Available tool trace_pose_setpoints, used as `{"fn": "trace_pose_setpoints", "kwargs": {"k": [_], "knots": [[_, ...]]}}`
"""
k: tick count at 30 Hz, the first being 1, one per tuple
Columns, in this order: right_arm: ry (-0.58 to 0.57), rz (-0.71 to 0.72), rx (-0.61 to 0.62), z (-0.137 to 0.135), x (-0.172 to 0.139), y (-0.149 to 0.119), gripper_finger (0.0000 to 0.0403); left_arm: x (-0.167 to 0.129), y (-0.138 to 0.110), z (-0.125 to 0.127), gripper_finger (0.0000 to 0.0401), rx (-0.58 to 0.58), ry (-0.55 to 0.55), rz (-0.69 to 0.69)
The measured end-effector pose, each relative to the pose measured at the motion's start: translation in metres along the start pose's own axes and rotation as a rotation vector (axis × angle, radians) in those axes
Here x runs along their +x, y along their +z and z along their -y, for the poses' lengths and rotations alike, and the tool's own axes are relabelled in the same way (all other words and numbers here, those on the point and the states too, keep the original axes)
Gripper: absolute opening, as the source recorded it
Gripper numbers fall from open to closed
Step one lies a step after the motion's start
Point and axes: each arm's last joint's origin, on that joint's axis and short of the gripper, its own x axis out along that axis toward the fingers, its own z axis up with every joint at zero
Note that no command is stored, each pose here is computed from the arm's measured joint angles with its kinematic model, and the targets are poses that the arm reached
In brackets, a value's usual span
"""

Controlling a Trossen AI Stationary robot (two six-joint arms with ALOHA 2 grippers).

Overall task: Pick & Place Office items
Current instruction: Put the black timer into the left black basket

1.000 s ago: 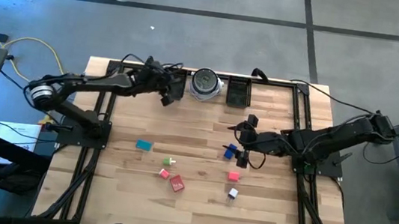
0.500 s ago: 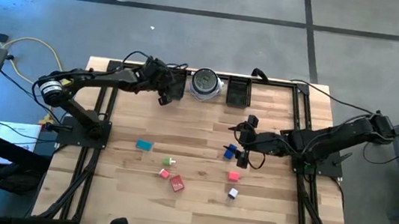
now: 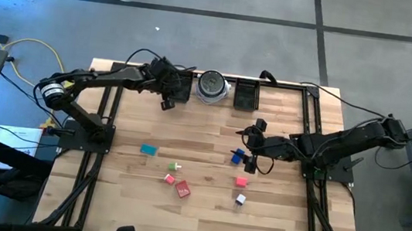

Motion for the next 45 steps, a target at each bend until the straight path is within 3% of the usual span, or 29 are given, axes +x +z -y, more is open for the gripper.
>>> {"fn": "trace_pose_setpoints", "kwargs": {"k": [11, 29, 45], "knots": [[0.0, -0.002, 0.0, 0.0, 0.0, 0.0, 0.0306, 0.015, 0.002, -0.012, 0.0051, -0.011, -0.027, -0.067], [0.0, -0.017, -0.007, 0.0, 0.0, -0.002, 0.0306, 0.035, 0.002, -0.012, 0.0056, 0.007, -0.068, -0.114], [0.0, 0.024, 0.032, -0.002, 0.008, -0.028, 0.0306, 0.035, 0.008, -0.007, 0.0141, 0.022, 0.01, -0.113]]}}
